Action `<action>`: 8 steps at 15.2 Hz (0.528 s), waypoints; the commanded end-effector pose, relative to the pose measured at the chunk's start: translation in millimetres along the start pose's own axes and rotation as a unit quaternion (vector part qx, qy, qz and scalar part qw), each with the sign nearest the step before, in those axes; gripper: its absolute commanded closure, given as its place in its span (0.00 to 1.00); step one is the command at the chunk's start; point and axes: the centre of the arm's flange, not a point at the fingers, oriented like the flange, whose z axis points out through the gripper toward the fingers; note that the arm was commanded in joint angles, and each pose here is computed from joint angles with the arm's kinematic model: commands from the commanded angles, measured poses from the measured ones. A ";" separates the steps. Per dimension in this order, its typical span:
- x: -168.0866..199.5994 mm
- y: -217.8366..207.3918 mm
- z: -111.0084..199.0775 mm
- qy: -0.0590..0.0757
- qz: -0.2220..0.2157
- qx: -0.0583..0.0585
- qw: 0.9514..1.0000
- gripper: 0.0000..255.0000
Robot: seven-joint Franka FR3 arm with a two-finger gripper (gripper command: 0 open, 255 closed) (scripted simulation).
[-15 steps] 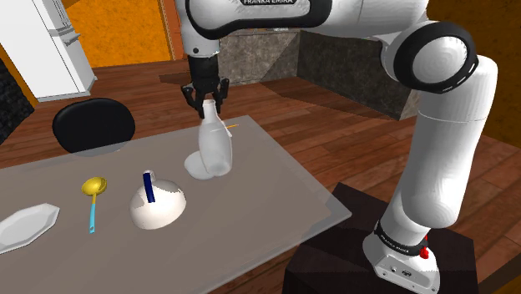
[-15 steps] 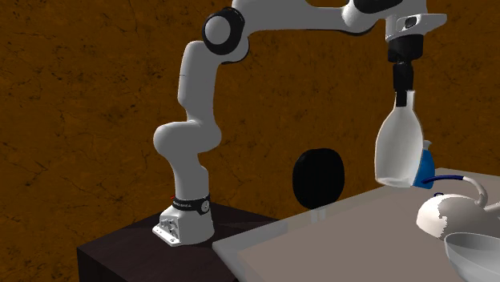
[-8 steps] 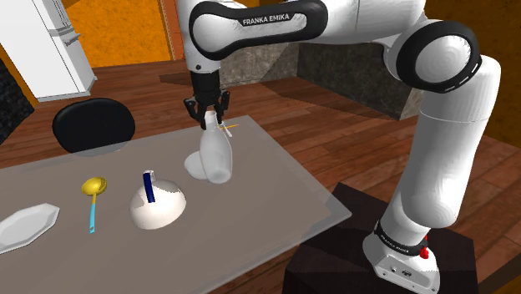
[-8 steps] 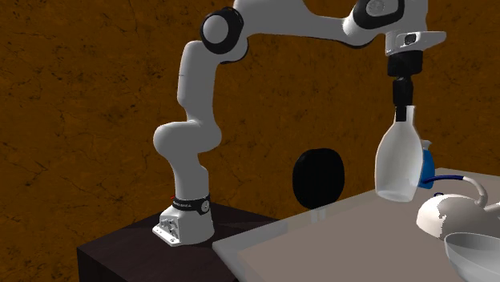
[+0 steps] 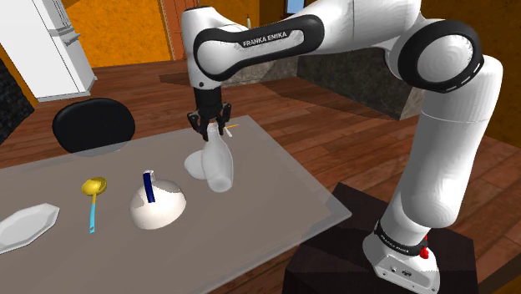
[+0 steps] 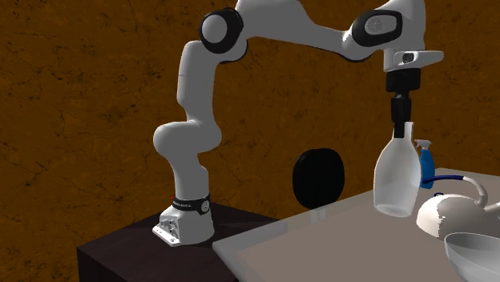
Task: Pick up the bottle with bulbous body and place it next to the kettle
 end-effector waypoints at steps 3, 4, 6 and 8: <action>-0.6 0.0 20.6 0.000 0.000 0.000 1.000 1.00; -0.7 0.0 25.9 0.000 0.000 0.000 1.000 1.00; -1.1 0.1 36.5 0.000 0.000 0.000 1.000 1.00; -1.4 0.1 47.0 0.000 0.000 0.000 1.000 1.00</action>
